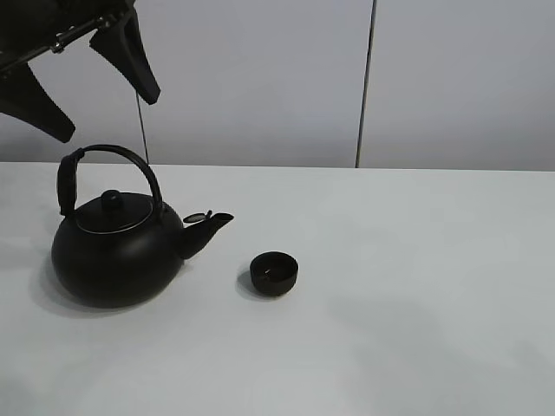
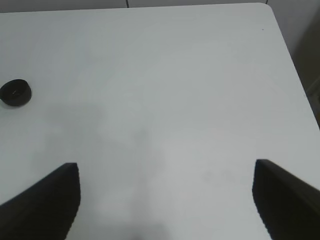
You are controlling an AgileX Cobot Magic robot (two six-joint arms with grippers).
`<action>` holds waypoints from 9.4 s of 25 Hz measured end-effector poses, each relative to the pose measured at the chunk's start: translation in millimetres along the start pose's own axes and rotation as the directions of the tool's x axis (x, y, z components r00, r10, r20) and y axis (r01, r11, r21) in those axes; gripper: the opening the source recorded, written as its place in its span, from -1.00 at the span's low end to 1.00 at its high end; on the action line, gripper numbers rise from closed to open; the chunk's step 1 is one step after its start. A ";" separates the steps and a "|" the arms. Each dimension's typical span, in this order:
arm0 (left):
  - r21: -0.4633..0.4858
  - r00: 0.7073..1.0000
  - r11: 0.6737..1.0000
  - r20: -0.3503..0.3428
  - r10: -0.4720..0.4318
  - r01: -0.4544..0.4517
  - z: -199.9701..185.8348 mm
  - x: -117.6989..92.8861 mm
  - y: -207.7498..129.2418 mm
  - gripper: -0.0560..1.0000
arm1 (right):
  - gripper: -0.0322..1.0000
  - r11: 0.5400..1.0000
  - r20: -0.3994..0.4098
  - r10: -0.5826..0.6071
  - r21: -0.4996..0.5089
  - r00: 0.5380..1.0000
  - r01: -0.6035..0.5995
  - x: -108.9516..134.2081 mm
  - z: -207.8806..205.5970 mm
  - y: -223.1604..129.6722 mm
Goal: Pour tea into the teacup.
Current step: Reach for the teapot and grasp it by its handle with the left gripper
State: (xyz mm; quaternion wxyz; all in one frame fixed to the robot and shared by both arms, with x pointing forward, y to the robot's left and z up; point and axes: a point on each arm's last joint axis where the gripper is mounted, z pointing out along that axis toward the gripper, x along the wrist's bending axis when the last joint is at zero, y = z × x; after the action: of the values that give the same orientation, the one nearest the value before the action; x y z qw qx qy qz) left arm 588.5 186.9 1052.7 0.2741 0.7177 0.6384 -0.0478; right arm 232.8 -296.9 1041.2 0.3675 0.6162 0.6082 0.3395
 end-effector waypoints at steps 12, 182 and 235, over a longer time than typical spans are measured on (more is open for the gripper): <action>-0.001 1.000 1.000 0.000 0.000 0.000 0.0 0.0 0.1 0.42 | 0.30 1.000 0.000 0.000 -0.008 1.000 0.000 0.0 0.3 0.6; -0.718 0.892 0.539 -0.417 0.173 -0.440 112.1 92.9 -113.5 0.05 | 0.30 1.000 0.001 0.003 -0.015 1.000 -0.003 -0.1 0.3 1.2; -0.682 0.842 0.496 -0.397 0.366 -0.537 106.4 71.1 -103.2 -0.67 | 0.30 1.000 0.001 0.003 -0.015 1.000 -0.003 -0.1 0.3 1.2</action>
State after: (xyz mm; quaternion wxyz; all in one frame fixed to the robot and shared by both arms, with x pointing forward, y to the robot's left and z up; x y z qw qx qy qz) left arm 534.0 205.5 898.7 0.4909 0.6718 0.4078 0.3760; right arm 233.7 -297.0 1042.1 0.3719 0.6145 0.6046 0.3443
